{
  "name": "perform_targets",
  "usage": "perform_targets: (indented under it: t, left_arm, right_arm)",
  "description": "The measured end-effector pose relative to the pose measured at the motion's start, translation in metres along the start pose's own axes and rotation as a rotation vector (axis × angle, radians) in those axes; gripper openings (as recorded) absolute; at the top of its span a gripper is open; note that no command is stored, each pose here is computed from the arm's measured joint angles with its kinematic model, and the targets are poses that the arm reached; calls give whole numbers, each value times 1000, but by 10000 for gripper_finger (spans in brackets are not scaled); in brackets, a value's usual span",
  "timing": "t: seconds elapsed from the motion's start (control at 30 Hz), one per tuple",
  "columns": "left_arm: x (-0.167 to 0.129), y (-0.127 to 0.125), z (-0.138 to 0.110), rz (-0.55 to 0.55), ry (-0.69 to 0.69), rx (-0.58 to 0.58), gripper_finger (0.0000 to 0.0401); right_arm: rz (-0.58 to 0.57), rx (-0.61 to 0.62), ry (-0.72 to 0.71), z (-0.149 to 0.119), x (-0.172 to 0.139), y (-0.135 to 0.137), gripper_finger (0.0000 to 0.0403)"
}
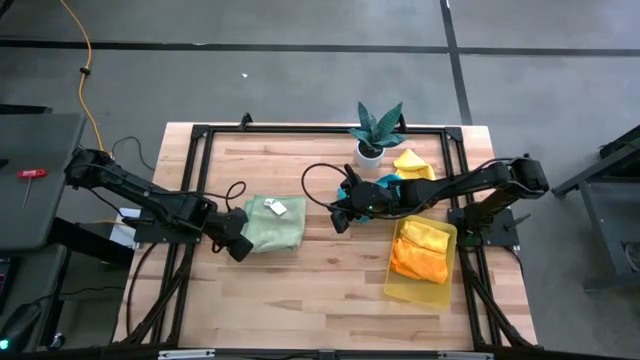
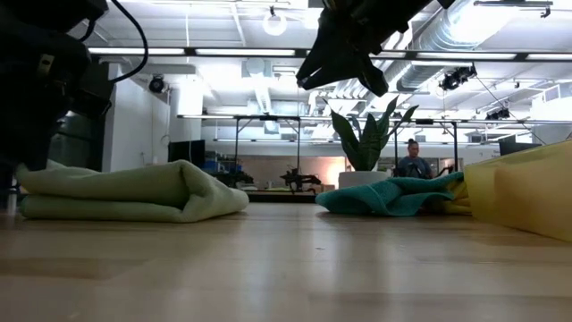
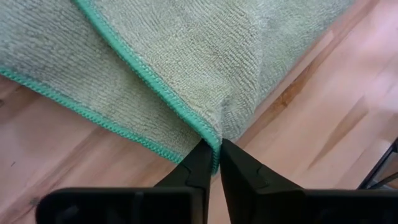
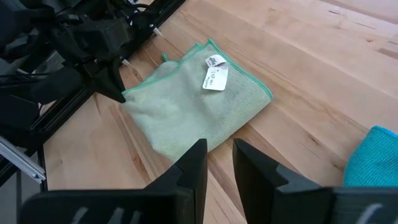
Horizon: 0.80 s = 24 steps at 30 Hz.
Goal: Fold microfiber towels
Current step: Fold the light green microfiber cloth
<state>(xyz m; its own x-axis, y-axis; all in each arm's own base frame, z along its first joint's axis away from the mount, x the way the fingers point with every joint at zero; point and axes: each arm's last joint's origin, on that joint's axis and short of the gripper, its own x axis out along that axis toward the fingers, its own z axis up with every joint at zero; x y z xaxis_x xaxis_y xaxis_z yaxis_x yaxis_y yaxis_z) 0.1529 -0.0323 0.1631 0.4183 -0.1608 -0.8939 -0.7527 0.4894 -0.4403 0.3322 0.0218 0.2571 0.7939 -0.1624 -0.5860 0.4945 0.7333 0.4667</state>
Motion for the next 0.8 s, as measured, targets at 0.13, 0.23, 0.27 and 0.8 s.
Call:
perform_targets:
  t: [0.13, 0.23, 0.27, 0.8]
  left_arm:
    - [0, 0, 0, -1, -3, -1, 47]
    - [0, 0, 0, -1, -3, -1, 74]
    - [0, 0, 0, -2, -2, -1, 85]
    - [-38, 6, 9, -261, -57, 20, 158]
  right_arm:
    - [-2, -1, 2, 0, 0, 0, 69]
    - [-2, -1, 2, 0, 0, 0, 69]
    - [-2, -1, 2, 0, 0, 0, 69]
    - [-2, 0, 2, 0, 0, 0, 69]
